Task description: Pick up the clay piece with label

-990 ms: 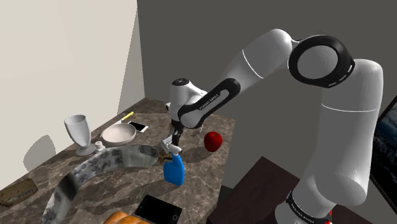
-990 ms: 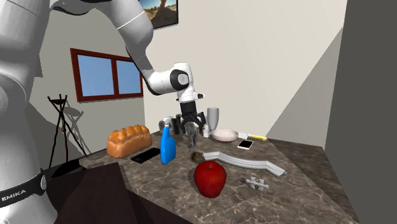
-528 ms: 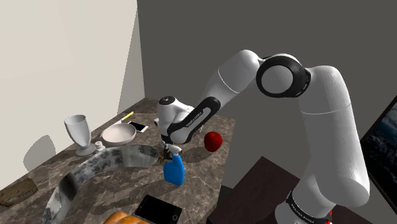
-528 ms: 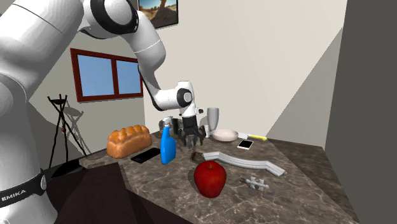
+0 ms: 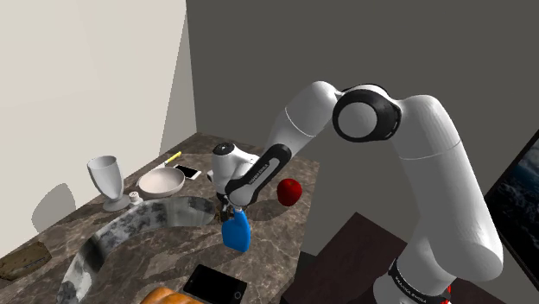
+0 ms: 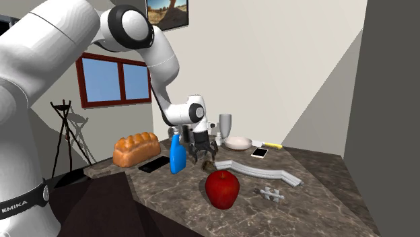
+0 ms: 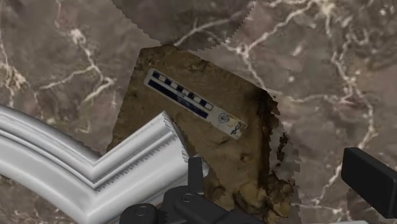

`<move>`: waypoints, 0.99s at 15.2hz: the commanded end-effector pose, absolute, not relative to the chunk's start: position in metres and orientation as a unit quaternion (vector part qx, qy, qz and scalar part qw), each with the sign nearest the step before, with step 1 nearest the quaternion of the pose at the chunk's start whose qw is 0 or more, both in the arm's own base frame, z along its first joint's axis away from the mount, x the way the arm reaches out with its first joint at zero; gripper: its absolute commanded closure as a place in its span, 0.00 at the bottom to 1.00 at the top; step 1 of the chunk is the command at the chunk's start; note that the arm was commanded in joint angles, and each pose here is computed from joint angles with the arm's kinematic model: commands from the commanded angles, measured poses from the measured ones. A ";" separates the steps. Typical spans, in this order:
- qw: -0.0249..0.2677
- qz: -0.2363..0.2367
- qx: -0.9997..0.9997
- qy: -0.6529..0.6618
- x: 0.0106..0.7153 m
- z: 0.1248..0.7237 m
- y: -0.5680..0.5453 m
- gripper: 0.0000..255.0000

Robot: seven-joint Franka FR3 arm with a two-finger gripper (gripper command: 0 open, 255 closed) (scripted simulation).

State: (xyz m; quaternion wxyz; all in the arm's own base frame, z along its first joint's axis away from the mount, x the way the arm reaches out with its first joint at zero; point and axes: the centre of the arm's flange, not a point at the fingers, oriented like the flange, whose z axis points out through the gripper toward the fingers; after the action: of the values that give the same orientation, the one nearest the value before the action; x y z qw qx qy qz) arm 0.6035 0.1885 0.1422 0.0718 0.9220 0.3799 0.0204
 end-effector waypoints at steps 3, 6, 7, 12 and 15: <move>0.072 0.018 0.922 0.380 0.602 0.132 0.186 1.00; 0.072 0.018 0.922 0.380 0.601 0.131 0.182 1.00; 0.072 0.018 0.922 0.380 0.601 0.134 0.184 1.00; 0.072 0.018 0.922 0.380 0.602 0.133 0.186 1.00; 0.072 0.018 0.922 0.380 0.602 0.149 0.186 1.00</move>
State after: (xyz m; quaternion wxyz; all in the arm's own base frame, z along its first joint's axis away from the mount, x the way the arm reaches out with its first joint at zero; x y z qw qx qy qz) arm 0.6031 0.1864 0.1464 0.0718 0.9220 0.3799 0.0205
